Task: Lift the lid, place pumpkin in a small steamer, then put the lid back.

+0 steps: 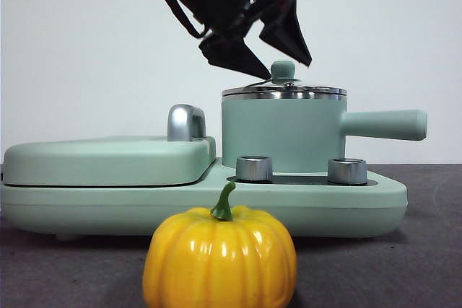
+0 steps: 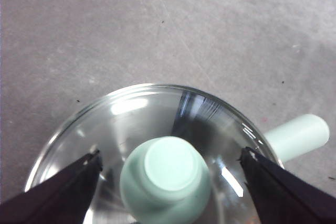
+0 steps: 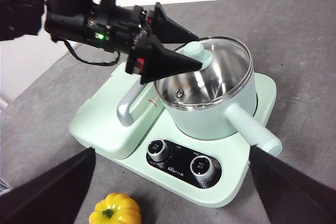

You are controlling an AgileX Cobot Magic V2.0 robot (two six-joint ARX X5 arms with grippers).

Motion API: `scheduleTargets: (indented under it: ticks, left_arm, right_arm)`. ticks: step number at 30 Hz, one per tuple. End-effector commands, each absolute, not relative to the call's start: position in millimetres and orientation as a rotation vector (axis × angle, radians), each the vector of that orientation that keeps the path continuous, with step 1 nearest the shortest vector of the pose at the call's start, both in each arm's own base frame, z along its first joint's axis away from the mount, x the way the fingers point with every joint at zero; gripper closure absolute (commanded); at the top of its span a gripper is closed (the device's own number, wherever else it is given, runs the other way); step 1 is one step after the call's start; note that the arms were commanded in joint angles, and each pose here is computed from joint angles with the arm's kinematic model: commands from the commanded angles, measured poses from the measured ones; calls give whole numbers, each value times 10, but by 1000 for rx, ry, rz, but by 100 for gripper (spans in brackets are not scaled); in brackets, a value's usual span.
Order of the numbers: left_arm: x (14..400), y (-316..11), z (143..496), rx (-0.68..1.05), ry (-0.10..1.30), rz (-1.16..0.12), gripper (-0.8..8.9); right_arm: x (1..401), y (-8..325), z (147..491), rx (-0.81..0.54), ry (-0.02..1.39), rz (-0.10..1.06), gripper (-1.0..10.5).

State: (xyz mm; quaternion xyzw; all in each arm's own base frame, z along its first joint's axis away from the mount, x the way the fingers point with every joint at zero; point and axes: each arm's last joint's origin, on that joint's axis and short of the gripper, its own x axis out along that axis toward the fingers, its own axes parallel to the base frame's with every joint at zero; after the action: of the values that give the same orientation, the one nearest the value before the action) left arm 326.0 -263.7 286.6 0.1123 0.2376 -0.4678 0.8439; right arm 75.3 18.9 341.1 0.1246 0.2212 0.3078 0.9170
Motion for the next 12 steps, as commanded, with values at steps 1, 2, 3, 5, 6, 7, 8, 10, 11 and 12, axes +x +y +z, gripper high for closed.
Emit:
scheduleTargets:
  ticks: [1,2,3,5,6,7,8,10,11,12]
  left_arm:
    - [3312,-2732,2840,253,469,-1000,418]
    - [3314,-2734,2840,253,466,-1000,419]
    - [3316,-2735,2838,253,465,-1000,430]
    - [3316,-2735,2837,256,465,-999,525]
    - [3316,-2735,2837,256,465,-998,566]
    - [3316,-2735,2837,256,465,-998,604]
    - [3317,-2733,2837,256,465,-998,637]
    - [3317,-2733,2837,257,464,-998,683]
    - [3317,-2734,2838,257,464,-998,709]
    - [3318,-2734,2838,257,462,-998,731]
  right_arm:
    - [747,191,3456,244,439,641,480]
    - [747,191,3456,245,439,641,480]
    - [747,191,3456,244,439,641,480]
    - [747,191,3456,245,439,641,480]
    - [747,191,3456,245,439,641,480]
    - [747,191,3456,245,439,640,480]
    - [747,191,3456,247,439,640,480]
    - [747,191,3456,249,440,640,480]
    - [747,191,3456,249,440,640,480]
    - [747,191,3456,248,440,640,480]
